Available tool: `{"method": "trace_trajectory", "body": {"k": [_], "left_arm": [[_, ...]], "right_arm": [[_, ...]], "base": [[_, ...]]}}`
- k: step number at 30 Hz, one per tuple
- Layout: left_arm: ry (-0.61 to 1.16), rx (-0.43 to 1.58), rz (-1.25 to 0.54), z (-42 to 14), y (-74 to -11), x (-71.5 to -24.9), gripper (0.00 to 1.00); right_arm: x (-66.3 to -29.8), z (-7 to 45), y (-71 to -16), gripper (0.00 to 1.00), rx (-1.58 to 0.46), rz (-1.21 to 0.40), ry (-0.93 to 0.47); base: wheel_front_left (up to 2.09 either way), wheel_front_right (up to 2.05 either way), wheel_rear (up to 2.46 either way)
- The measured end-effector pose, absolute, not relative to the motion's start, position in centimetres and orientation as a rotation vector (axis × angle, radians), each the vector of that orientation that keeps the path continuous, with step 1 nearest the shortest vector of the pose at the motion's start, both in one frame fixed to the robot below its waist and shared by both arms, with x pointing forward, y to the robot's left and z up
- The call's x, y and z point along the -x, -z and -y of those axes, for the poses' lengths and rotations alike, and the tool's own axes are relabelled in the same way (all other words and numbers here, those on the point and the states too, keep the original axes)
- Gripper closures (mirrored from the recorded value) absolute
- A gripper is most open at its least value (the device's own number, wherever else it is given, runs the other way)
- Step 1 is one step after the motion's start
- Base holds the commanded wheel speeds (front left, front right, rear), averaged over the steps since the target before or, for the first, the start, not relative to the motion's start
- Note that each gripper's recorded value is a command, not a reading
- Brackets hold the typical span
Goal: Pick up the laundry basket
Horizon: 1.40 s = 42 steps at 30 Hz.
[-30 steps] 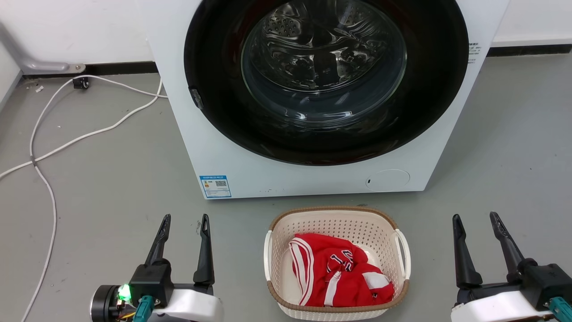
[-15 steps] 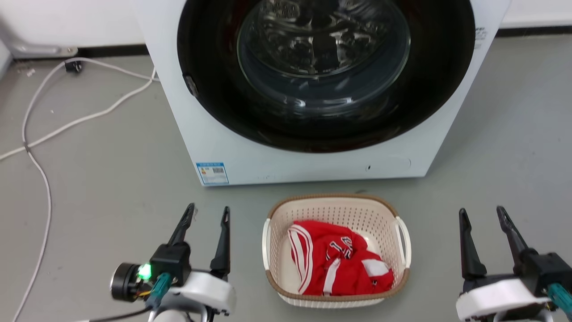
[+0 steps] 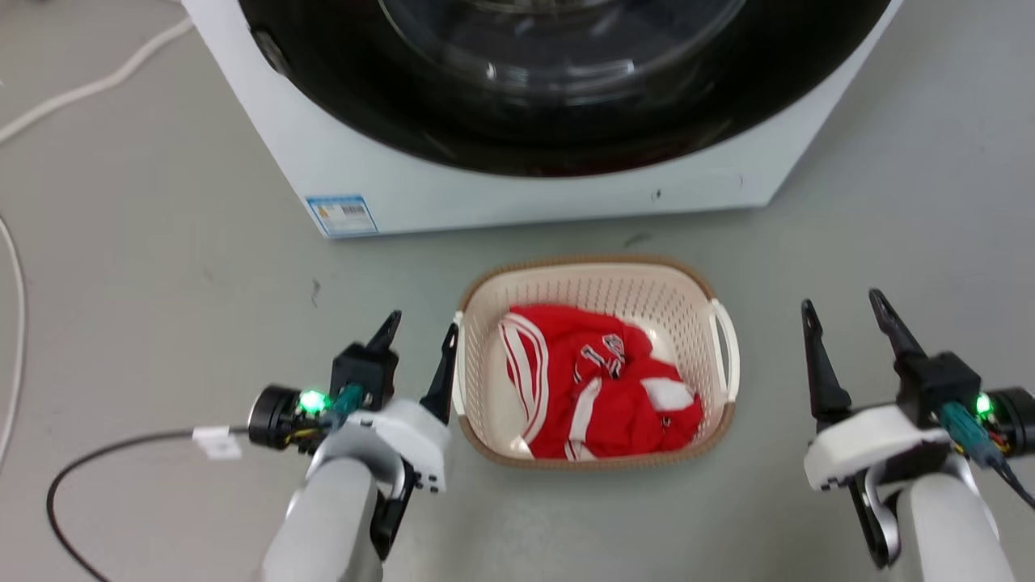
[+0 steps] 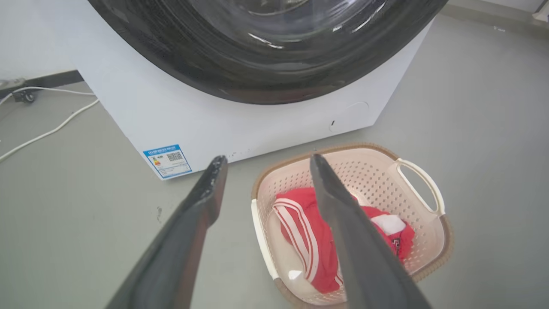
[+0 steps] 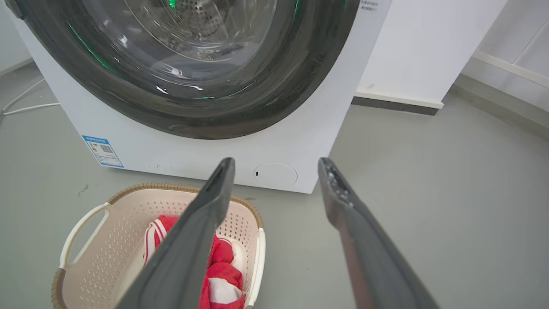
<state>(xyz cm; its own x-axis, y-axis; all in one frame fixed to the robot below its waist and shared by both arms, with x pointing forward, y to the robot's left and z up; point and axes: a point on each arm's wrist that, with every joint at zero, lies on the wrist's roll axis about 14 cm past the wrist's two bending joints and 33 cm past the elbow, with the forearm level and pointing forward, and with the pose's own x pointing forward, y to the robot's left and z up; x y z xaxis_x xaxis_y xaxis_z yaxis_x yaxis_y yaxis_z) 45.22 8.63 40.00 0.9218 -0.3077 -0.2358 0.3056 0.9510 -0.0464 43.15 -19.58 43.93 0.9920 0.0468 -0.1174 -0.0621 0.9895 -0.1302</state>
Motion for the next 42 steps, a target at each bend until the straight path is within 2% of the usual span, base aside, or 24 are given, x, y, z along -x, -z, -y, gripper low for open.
{"method": "trace_trajectory", "body": {"k": [9,19,27,42], "left_arm": [[0.371,-0.011,-0.504,-7.6,-31.8,-47.9,0.00],[0.383,-0.015,-0.772,-7.6,-24.2,-49.1,0.00],[0.395,-0.018,-0.910,-7.6,-19.6,-49.1,0.00],[0.402,-0.023,-1.014,-8.2,-14.4,-48.8,0.00]], "right_arm": [[-46.1,19.8,-36.8,0.00,0.207,-0.314,-0.089],[-46.6,20.7,-27.4,0.00,0.261,-0.600,-0.125],[-47.6,20.4,-22.5,0.00,0.274,-0.728,-0.161],[-47.8,18.9,-15.8,0.00,0.258,-0.886,-0.218]], "base": [[0.00,0.00,0.00],[0.00,0.00,0.00],[0.00,0.00,0.00],[0.00,0.00,0.00]]}}
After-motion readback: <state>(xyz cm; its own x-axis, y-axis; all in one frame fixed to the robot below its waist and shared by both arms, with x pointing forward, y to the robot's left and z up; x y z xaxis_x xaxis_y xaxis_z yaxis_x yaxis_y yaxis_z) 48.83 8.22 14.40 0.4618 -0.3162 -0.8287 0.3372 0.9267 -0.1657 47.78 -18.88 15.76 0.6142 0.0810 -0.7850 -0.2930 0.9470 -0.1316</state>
